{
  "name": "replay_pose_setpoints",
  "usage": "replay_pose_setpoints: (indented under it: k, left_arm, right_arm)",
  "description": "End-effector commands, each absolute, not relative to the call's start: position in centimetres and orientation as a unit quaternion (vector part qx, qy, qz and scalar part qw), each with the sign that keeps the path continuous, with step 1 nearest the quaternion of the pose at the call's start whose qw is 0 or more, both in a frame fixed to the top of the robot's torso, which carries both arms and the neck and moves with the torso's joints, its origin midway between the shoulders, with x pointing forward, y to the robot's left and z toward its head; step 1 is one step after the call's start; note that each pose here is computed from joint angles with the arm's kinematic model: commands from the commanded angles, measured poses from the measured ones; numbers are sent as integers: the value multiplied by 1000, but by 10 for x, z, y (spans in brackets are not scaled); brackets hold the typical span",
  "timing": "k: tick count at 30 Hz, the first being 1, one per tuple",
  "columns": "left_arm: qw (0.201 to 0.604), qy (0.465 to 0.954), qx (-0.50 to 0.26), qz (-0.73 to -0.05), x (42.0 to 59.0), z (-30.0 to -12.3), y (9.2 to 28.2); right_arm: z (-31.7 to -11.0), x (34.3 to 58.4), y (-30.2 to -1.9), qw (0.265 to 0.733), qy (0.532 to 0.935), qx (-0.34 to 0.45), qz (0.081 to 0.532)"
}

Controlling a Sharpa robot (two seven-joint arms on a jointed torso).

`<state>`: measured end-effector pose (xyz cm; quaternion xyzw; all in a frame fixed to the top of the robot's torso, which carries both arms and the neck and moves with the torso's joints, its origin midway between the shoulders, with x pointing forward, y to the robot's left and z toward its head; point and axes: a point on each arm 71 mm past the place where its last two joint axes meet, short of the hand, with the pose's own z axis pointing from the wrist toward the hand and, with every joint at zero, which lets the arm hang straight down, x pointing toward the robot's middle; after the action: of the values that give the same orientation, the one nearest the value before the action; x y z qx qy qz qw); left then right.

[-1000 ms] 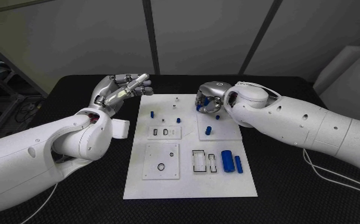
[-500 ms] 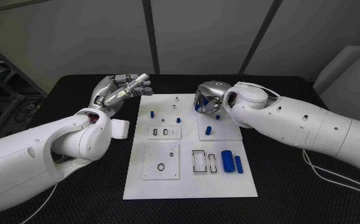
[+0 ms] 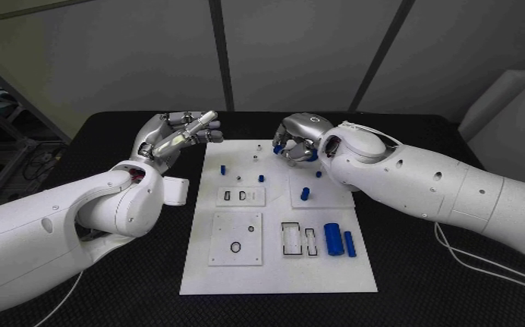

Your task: Assemble the parts on the task board

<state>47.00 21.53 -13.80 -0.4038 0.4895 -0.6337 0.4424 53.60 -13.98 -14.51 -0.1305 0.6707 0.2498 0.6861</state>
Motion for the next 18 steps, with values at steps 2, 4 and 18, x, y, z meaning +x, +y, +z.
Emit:
replay_pose_setpoints:
  k: [2, 4, 18]
  left_arm:
    - [440, 490, -398, -639, 470, -137, 213]
    - [440, 490, -398, -639, 470, -137, 213]
    - [439, 491, -398, -639, 471, -137, 212]
  right_arm:
    - [-140, 541, -132, 711, 645, -108, 259]
    - [-141, 543, -127, 713, 642, -106, 261]
    - [-148, 556, -108, 710, 648, -99, 257]
